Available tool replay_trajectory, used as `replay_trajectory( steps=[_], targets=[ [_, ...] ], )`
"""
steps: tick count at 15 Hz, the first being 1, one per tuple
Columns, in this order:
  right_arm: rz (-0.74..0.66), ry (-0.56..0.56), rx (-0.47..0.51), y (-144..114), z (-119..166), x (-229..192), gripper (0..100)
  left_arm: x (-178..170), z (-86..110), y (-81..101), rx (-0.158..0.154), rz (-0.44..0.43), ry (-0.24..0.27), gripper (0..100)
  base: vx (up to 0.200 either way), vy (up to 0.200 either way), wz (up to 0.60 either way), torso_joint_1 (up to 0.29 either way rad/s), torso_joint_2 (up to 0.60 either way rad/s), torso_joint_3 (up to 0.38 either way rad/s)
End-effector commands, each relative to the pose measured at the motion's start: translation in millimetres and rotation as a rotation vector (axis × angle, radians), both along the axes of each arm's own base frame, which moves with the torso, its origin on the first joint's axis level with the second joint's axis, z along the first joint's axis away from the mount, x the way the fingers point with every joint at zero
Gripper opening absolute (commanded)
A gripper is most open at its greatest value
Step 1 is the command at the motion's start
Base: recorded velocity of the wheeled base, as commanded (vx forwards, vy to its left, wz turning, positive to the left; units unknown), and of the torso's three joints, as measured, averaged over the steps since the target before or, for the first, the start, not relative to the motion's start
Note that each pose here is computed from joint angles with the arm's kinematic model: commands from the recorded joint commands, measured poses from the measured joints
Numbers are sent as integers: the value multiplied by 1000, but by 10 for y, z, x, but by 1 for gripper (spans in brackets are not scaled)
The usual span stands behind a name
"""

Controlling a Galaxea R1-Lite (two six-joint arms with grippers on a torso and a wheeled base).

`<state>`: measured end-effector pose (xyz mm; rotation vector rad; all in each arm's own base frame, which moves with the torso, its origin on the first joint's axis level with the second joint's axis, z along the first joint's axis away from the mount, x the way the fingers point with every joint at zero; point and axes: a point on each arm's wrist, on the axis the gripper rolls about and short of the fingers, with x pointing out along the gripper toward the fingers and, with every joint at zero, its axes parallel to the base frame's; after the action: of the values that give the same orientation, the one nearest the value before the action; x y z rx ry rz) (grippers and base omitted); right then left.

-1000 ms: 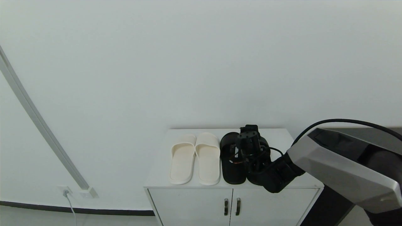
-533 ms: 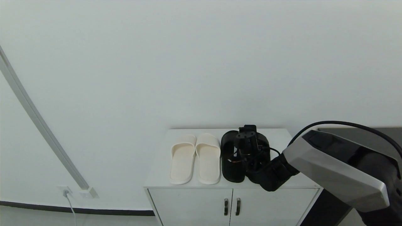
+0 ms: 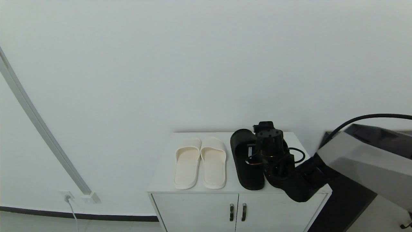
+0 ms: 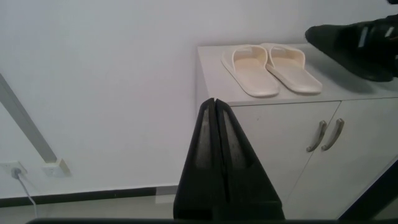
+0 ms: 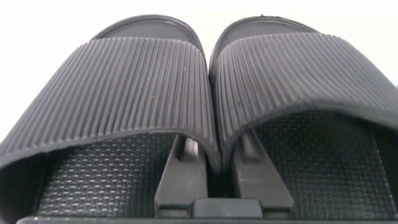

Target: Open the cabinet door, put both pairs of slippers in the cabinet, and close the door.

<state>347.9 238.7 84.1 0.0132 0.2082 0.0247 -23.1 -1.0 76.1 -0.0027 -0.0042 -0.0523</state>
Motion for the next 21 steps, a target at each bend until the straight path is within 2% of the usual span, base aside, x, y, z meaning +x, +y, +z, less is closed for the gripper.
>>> replay_trajectory(
  steps=[1,4,6,10,15,21],
  targets=[
    [201,-55,46,-299,600,-717,0,1,0,0,0,2,1,0,0,0,0,0,0,0],
    [498,-10,73,-566,724,-1439,0,1,0,0,0,0,1,0,0,0,0,0,0,0],
    [602,21,73,-647,711,-1695,0,1,0,0,-2,0,1,0,0,0,0,0,0,0],
    [700,60,75,-694,655,-1844,0,1,0,0,-3,0,1,0,0,0,0,0,0,0],
    [726,98,58,-701,558,-1916,0,1,0,0,-5,0,1,0,0,0,0,0,0,0],
    [730,115,50,-701,515,-1926,0,1,0,0,-3,0,1,0,-200,0,0,-1,1,2]
  ],
)
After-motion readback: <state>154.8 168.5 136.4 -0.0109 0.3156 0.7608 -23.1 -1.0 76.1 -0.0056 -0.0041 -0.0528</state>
